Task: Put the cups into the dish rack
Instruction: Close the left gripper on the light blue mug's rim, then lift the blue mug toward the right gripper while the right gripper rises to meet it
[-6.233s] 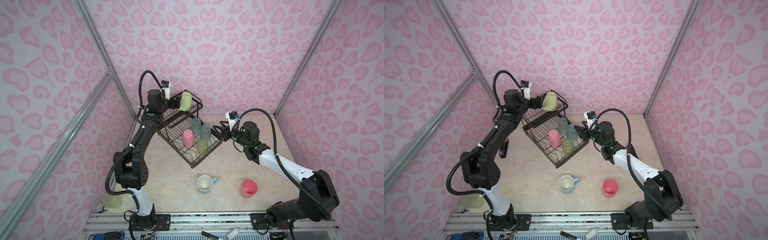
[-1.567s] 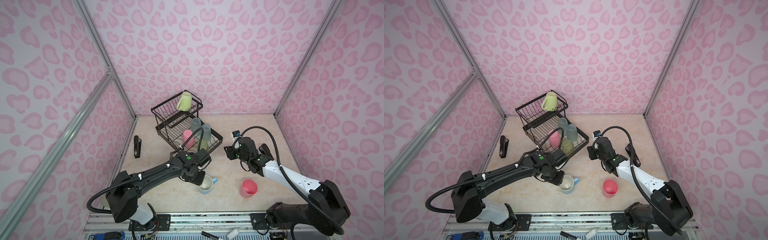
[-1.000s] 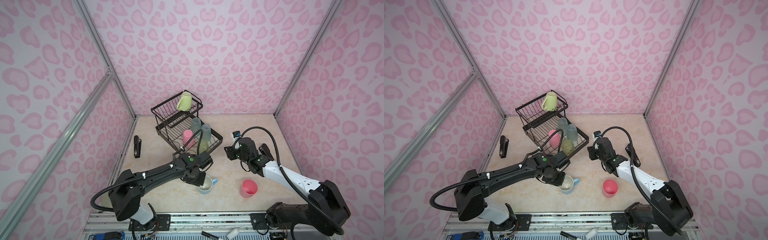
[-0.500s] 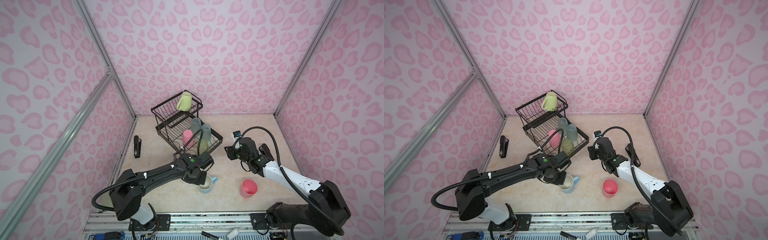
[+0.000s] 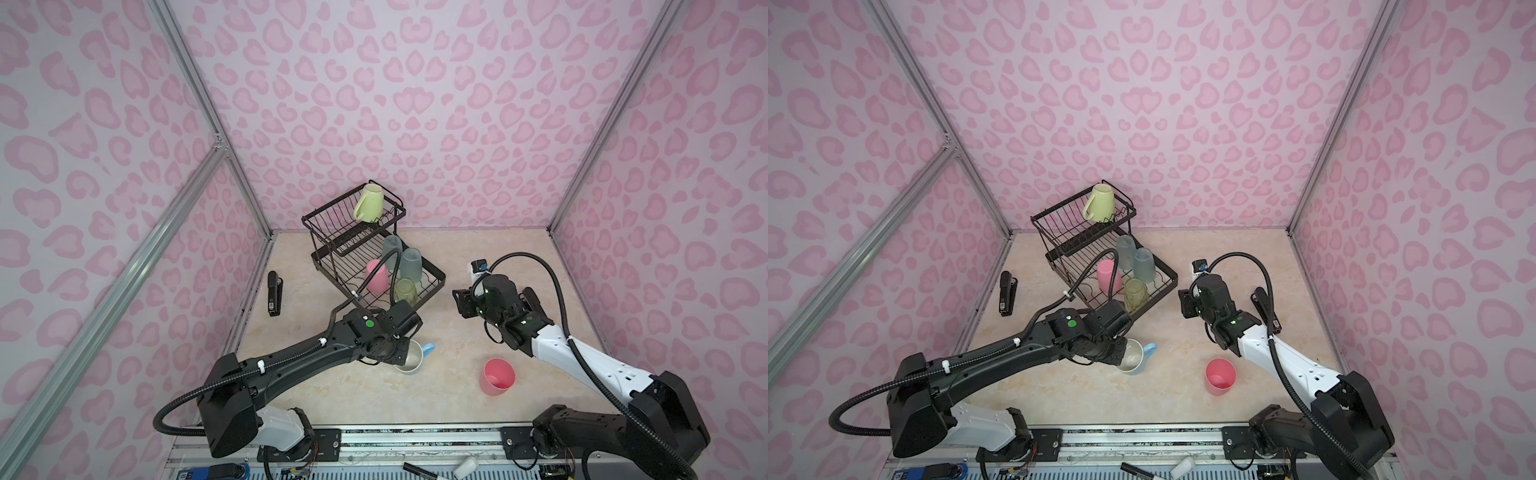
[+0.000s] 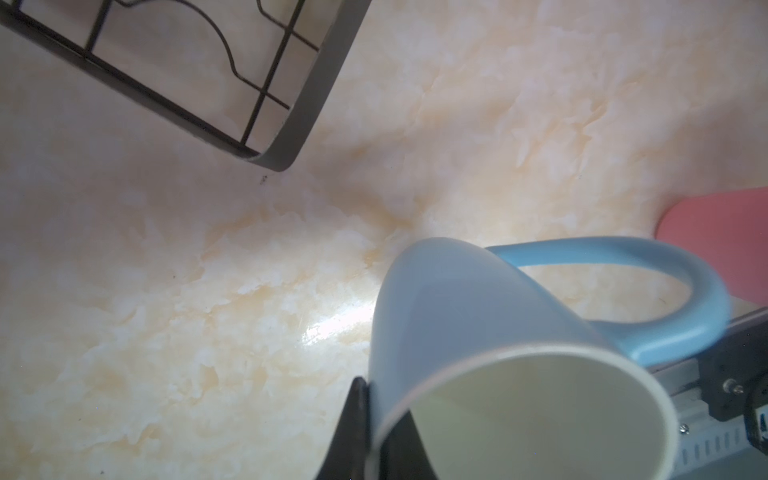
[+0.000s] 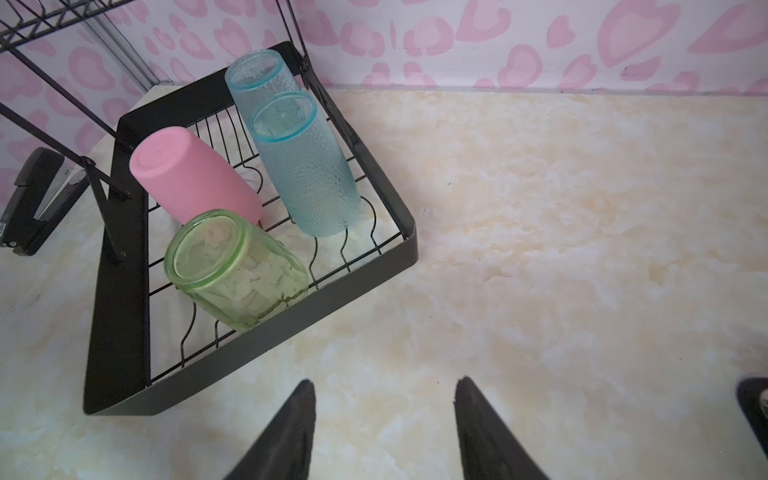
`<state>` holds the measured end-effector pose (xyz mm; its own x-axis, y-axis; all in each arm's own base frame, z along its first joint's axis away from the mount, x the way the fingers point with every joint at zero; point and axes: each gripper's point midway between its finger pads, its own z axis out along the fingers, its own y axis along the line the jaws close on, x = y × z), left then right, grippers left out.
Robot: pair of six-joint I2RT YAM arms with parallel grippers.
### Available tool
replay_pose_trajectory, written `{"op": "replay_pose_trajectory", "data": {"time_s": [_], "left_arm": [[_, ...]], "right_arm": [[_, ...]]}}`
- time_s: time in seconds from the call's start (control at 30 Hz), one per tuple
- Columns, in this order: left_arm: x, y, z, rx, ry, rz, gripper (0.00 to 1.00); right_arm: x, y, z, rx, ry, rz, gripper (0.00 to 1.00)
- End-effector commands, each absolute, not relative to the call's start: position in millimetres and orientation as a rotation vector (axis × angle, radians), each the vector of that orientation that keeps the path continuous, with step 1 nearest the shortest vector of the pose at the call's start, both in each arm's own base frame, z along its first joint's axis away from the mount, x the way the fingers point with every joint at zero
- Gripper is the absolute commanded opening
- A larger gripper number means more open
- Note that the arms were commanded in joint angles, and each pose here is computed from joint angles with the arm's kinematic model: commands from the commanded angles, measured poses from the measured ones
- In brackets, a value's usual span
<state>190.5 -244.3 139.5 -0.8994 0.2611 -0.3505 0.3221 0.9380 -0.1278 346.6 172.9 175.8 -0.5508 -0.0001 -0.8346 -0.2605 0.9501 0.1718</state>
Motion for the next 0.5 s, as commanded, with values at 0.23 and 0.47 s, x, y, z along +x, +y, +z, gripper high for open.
{"op": "replay_pose_trajectory", "data": {"time_s": [0.23,0.47], "left_arm": [[233,-272,232,0.444,2.341,-0.444,0.04],[281,-295,279,0.452,2.124,-0.429,0.04]], "right_arm": [[352,145,210,0.012,2.103,0.311,0.57],[361,121,235,0.166,2.092,0.351,0.58]]}}
